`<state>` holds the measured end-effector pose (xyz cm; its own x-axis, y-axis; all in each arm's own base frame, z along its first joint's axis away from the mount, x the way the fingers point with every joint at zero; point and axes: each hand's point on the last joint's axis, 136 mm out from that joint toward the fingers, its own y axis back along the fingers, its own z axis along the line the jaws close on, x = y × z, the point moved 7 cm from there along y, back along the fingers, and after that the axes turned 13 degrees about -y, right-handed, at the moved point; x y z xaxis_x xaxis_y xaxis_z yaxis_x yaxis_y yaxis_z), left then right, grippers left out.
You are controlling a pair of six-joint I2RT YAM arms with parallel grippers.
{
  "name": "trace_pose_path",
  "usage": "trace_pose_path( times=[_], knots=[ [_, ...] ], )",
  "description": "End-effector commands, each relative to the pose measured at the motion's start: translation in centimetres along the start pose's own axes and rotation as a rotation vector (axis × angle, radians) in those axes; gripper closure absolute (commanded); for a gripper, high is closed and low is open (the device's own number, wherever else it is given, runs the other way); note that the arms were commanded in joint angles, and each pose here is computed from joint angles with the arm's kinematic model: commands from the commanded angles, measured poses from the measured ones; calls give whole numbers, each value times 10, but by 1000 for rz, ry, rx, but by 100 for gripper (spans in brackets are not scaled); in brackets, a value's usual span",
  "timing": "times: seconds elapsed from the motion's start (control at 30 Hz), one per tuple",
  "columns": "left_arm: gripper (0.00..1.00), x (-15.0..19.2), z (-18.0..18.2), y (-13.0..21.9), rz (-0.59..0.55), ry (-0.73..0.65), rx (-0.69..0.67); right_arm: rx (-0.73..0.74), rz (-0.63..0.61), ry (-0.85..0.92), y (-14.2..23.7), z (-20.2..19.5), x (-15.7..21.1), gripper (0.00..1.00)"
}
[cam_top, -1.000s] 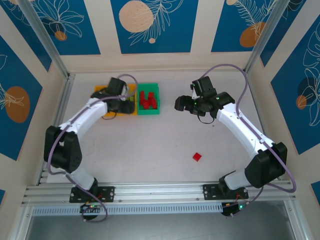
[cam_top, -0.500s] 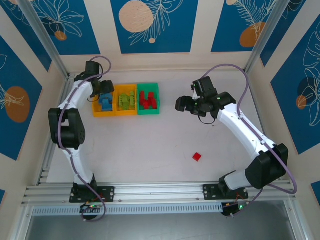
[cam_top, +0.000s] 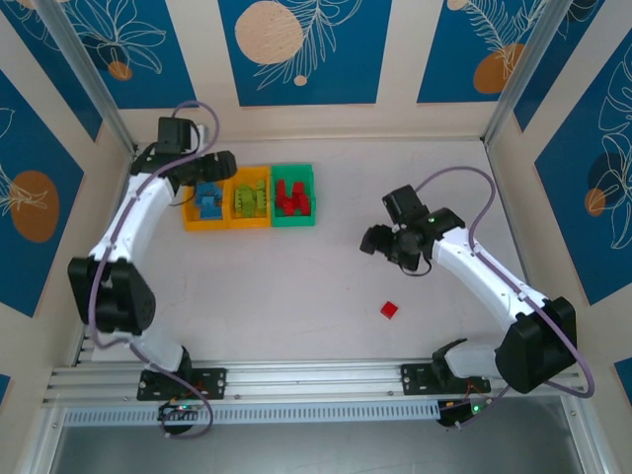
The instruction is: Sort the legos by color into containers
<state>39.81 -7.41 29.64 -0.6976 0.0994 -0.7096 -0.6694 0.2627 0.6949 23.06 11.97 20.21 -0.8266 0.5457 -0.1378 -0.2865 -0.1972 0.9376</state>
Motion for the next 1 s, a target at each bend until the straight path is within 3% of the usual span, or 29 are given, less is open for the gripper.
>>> trace_pose_path(
  times=[0.0,0.13,0.3,0.5,0.67,0.97],
  knots=[
    [17,18,-68,21,-39,-255,261,131,32,-120,-7,-30,23,19],
    [15,52,-128,44,-94,-530,455,224,77,-171,-25,-55,44,19],
    [11,86,-163,65,-202,-743,596,264,134,-224,-48,-74,57,19],
    [6,99,-174,70,-252,-816,690,283,162,-228,-73,-75,55,28],
    [4,103,-177,64,-235,-845,693,301,200,-212,-90,-73,55,36],
    [3,105,-181,60,-237,-838,702,288,191,-206,-87,-72,54,68]
  ],
)
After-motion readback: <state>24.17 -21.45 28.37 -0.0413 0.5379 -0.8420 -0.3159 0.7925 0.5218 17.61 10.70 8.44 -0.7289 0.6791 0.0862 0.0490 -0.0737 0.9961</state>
